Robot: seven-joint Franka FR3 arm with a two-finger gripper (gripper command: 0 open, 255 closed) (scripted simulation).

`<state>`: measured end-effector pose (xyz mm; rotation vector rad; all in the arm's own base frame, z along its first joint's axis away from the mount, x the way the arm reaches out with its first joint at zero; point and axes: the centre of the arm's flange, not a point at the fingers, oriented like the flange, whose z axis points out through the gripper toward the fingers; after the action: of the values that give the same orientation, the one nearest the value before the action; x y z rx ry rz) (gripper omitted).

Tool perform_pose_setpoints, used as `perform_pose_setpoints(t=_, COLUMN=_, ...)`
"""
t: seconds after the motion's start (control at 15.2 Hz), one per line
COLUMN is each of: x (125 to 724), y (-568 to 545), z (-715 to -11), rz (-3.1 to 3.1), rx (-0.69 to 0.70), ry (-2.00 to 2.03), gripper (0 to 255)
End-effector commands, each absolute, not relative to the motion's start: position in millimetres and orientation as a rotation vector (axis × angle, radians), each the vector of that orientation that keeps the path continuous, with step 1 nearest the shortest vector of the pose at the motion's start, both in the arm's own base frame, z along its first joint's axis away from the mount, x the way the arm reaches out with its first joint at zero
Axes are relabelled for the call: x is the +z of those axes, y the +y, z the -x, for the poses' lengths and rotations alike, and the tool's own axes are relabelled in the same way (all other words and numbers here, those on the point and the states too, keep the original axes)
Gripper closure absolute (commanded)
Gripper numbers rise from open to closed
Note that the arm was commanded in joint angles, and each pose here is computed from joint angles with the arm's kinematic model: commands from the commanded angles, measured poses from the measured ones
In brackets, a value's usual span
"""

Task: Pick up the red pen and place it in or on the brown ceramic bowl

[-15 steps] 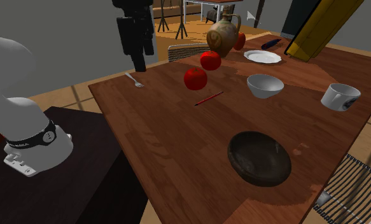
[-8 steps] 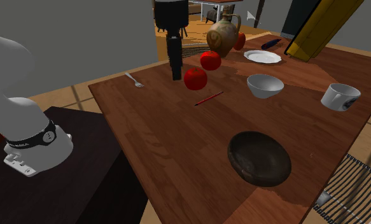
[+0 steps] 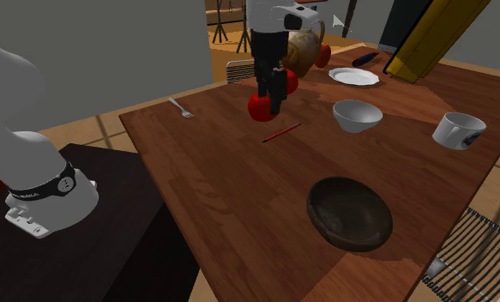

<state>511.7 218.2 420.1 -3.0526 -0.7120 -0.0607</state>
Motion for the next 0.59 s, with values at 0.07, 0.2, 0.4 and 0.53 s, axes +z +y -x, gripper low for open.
perform_pose_setpoints(t=0.07, x=399.7, y=246.8, z=-528.9, rz=3.034, rx=-0.063, ry=-0.800, gripper=0)
perform_pose_setpoints(t=0.2, x=386.7, y=267.1, z=-539.9, rz=3.020, rx=-0.064, ry=-0.857, gripper=0)
perform_pose_setpoints(t=0.4, x=367.2, y=298.2, z=-555.0, rz=2.998, rx=-0.066, ry=-0.942, gripper=0)
perform_pose_setpoints(t=0.53, x=354.1, y=319.3, z=-564.1, rz=2.982, rx=-0.068, ry=-0.999, gripper=0)
